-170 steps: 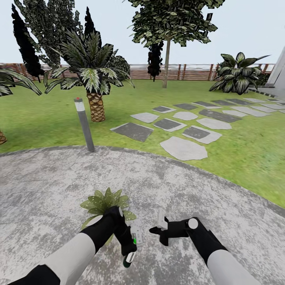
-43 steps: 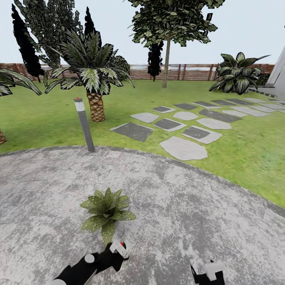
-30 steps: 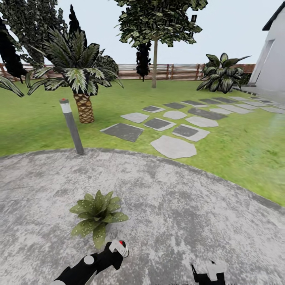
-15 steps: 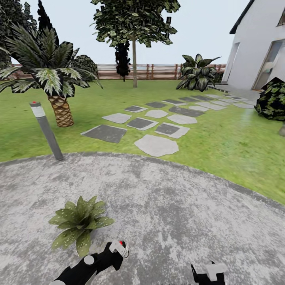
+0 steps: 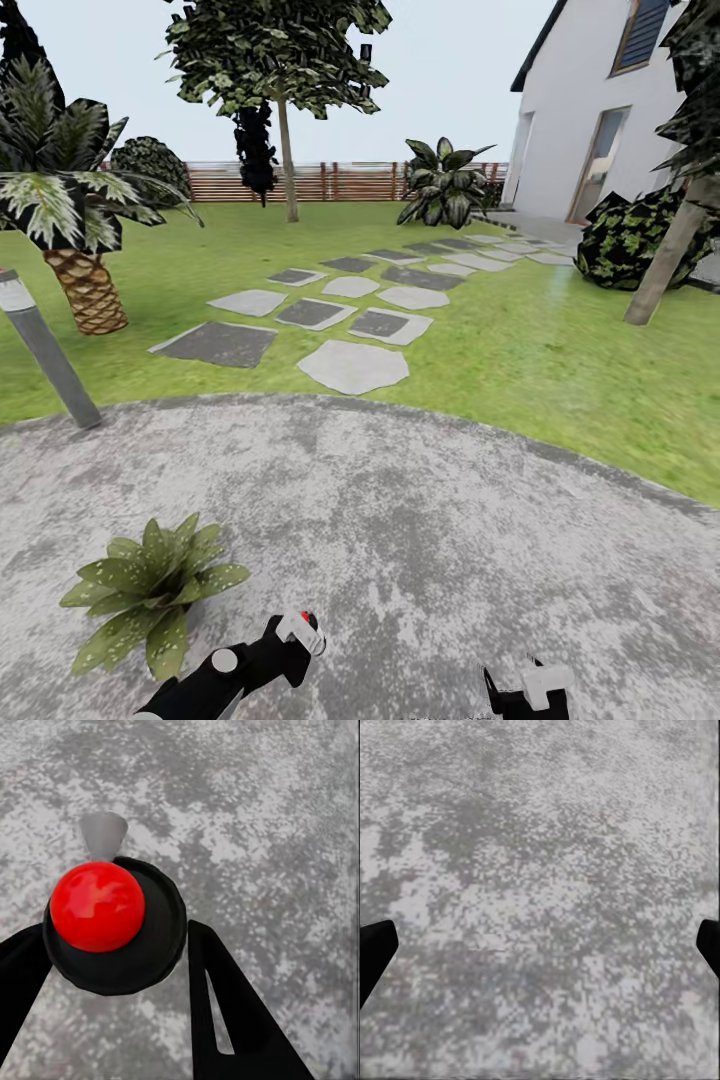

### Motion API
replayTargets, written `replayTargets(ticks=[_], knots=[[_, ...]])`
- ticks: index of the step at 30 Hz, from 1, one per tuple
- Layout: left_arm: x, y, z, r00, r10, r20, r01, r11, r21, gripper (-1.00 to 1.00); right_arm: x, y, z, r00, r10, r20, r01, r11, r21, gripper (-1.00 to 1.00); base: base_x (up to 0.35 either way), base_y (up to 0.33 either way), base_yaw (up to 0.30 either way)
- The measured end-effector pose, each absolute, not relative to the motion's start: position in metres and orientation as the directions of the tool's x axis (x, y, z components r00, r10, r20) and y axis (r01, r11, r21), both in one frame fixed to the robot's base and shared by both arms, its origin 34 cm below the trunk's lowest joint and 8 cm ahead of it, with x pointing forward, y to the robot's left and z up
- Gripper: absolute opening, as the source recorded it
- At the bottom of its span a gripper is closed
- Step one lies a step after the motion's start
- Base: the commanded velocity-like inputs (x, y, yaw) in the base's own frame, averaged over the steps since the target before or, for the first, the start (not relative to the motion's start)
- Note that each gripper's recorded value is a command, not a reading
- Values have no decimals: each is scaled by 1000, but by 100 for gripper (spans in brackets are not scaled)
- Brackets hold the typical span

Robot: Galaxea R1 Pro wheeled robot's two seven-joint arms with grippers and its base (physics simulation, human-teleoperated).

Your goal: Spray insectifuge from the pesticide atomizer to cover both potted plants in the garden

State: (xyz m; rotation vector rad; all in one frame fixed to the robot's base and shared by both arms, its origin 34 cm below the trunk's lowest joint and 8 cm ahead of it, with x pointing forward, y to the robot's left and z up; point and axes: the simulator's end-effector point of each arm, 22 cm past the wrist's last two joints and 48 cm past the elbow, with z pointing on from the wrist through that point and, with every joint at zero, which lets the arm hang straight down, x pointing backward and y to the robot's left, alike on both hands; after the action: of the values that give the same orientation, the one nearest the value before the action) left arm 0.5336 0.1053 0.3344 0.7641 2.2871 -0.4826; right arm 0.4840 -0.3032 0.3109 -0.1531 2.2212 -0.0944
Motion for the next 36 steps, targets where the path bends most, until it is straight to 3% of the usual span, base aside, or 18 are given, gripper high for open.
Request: replayTargets(ticks=[36], knots=[[531,107,333,-612,382,-692,629,766,-134,-100,484,-302,311,-604,-144,-784,-78,990,-121,100,0,0,-300]])
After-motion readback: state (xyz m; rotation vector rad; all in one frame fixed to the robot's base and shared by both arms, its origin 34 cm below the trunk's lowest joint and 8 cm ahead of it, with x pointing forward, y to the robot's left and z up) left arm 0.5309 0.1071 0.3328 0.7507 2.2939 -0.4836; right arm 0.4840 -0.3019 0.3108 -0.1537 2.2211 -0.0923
